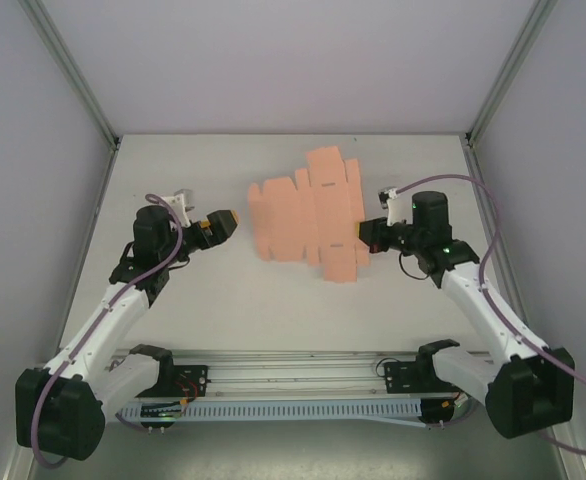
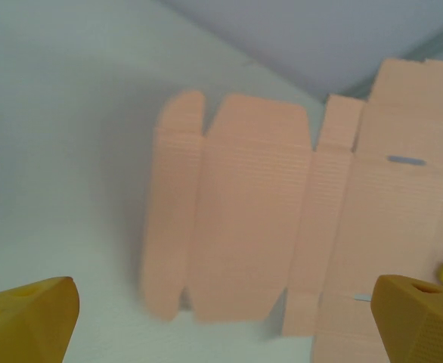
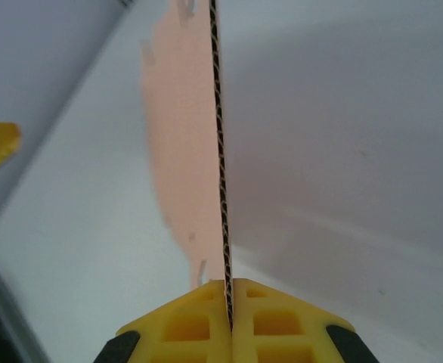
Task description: Assemble paper box
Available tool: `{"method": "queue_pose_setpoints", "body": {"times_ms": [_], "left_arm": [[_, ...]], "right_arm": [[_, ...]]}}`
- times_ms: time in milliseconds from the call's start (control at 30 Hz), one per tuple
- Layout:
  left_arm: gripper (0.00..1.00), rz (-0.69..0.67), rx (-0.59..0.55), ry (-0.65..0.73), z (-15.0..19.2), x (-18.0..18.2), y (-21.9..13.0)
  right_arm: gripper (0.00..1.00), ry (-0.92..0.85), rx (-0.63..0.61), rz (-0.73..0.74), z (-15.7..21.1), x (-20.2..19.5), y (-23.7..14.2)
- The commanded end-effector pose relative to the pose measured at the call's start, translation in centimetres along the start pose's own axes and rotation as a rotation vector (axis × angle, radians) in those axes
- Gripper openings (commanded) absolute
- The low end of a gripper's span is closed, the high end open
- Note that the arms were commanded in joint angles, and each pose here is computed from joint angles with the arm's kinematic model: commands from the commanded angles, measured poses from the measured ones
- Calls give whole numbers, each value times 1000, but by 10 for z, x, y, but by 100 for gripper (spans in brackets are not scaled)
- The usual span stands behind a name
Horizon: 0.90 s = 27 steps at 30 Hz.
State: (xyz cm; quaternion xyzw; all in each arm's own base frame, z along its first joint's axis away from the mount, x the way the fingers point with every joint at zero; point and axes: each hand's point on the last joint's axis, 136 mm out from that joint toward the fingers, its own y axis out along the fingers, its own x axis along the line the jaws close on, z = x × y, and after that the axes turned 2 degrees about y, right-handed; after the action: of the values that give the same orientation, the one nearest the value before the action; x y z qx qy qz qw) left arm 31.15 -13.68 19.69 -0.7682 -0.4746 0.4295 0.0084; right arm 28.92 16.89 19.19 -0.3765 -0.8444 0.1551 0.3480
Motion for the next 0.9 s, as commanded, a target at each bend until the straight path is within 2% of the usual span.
{"method": "queue_pose_setpoints", "body": {"times_ms": [0,133,233,367,500,567,667,867], "left_arm": [[99,-240,63,-16,20,49,-3],[99,-234,113,-14,30,52,4],[98,-221,129,-15,33,53,9],[98,-195,133,-20,33,50,15],[99,-174,140,-11,31,45,17],[98,-157,143,-7,30,41,18],[98,-130,148,3,27,35,19],[98,-12,149,12,7,7,32]], "right_arm": [[0,-99,104,134,15,-27,9],[0,-241,227,310,14,-54,27],[0,-397,278,477,-1,-73,38],[0,-705,286,646,-25,-86,64],[0,-1058,274,738,-38,-80,99],[0,-1169,254,780,-44,-74,113],[0,-1279,200,789,-50,-56,129],[0,-1352,130,674,-41,-25,149]]}}
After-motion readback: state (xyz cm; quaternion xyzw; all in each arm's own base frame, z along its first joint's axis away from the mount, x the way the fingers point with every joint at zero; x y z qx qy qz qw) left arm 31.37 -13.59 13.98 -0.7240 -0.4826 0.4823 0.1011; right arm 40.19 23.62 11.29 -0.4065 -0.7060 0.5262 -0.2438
